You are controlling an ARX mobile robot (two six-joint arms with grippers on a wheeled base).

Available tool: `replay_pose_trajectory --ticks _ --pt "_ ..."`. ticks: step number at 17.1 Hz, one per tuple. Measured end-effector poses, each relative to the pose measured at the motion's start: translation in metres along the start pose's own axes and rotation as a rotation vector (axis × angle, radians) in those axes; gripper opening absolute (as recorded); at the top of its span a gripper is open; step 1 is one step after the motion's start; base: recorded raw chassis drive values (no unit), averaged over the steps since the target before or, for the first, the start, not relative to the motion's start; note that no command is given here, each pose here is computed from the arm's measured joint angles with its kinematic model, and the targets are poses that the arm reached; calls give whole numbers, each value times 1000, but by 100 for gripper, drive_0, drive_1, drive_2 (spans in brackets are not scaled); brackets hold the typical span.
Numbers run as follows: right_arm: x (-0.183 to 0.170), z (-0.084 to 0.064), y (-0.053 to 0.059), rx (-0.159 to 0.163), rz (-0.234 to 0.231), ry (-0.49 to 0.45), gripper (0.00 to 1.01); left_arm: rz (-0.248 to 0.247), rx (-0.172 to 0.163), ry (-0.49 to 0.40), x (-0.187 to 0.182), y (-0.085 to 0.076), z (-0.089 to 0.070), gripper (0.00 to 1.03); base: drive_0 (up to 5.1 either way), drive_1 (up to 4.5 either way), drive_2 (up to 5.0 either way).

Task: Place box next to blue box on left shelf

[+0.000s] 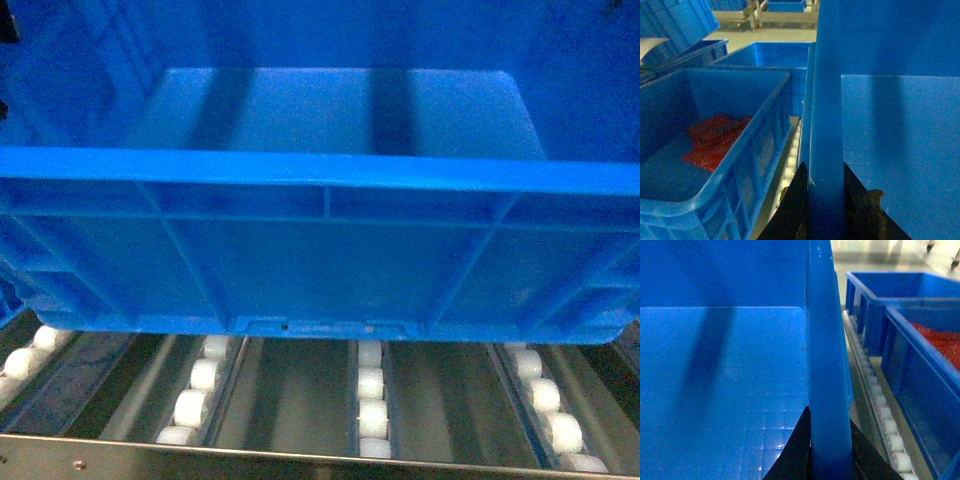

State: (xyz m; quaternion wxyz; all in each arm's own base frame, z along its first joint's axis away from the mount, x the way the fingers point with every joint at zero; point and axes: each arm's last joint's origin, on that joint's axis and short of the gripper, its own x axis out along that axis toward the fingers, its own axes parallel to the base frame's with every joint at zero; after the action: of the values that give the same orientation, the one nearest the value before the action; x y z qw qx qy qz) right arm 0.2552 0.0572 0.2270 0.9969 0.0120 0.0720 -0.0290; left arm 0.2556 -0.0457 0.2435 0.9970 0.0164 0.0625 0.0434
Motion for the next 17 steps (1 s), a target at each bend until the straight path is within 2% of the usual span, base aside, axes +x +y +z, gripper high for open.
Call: replay_pose_trajectory --ticks 2,4,7,9,14,15,16,17 --pt "6 -6 -8 21 -28 120 8 -14 33 76 7 -10 -7 10 0 0 0" --pt "11 -15 -14 15 -56 166 8 -43 51 116 16 -23 -16 10 0 0 0" --pt "12 -21 -18 7 -84 212 8 -76 33 178 31 -32 -19 10 0 0 0" --pt "12 -26 -19 -4 -94 255 8 -94 12 249 37 -35 -26 10 0 0 0" --pt "15 -40 -18 -21 -108 314 8 -106 13 328 46 -41 -37 10 0 0 0" --pt "15 -42 -18 -18 -110 330 8 -97 15 343 48 -41 -41 14 0 0 0" --pt "15 -41 -15 -28 -114 317 14 -62 19 318 48 -44 -40 26 0 0 0" --pt "15 -39 -13 -92 -146 291 25 -60 -1 243 48 -46 -29 37 0 0 0"
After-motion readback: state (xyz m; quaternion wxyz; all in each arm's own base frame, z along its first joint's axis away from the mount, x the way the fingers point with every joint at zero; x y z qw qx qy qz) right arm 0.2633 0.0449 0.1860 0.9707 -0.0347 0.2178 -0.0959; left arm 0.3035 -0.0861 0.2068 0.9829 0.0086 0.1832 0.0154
